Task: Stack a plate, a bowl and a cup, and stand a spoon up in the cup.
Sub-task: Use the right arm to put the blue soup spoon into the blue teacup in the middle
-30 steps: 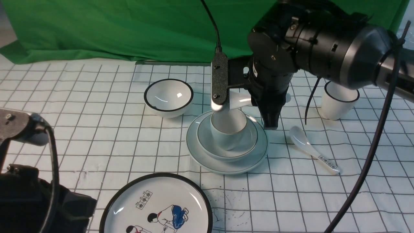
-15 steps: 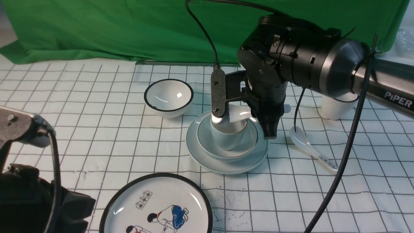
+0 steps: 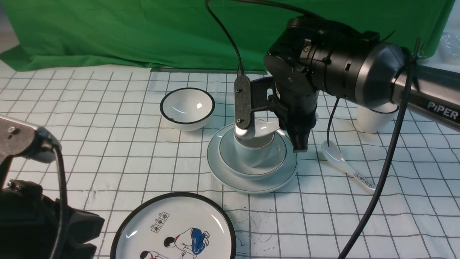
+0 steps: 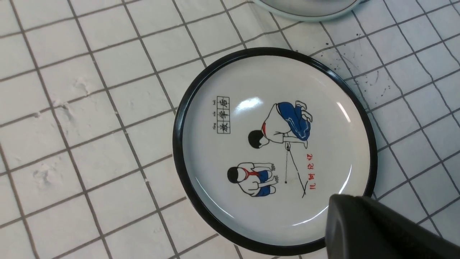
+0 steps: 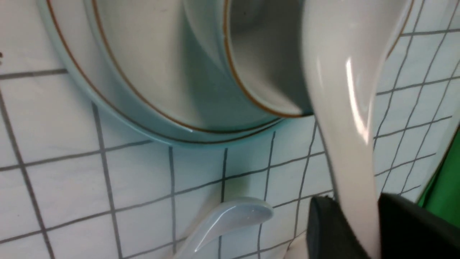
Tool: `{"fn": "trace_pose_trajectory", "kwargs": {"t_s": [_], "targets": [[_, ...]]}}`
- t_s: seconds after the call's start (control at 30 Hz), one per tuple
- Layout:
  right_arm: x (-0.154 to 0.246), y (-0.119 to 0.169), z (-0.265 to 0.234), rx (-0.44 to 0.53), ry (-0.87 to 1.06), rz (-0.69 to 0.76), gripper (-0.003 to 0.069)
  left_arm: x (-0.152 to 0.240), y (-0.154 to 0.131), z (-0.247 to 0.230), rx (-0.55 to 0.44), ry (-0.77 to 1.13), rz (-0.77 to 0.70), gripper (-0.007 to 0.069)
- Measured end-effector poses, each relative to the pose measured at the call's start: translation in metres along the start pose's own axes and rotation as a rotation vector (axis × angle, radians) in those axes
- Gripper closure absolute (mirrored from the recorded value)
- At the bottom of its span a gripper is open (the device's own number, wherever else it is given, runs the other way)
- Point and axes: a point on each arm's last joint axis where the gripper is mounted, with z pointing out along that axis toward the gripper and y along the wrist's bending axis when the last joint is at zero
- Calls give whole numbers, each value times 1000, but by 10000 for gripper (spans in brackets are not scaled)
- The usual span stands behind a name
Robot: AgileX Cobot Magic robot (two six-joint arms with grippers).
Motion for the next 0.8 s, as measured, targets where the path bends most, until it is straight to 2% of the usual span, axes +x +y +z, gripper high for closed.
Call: {"fn": "trace_pose_trajectory", "kwargs": {"t_s": [0.17, 0.53, 0.8], "targets": [[-2, -2, 0, 20, -19, -2, 424, 0, 2, 0, -19, 1, 19, 625], [5, -3, -7, 10, 72, -19, 424, -1, 3, 0, -32, -10, 30, 625], [8, -16, -26, 25, 85, 60, 423, -1, 3, 0, -32, -16, 23, 625]]}}
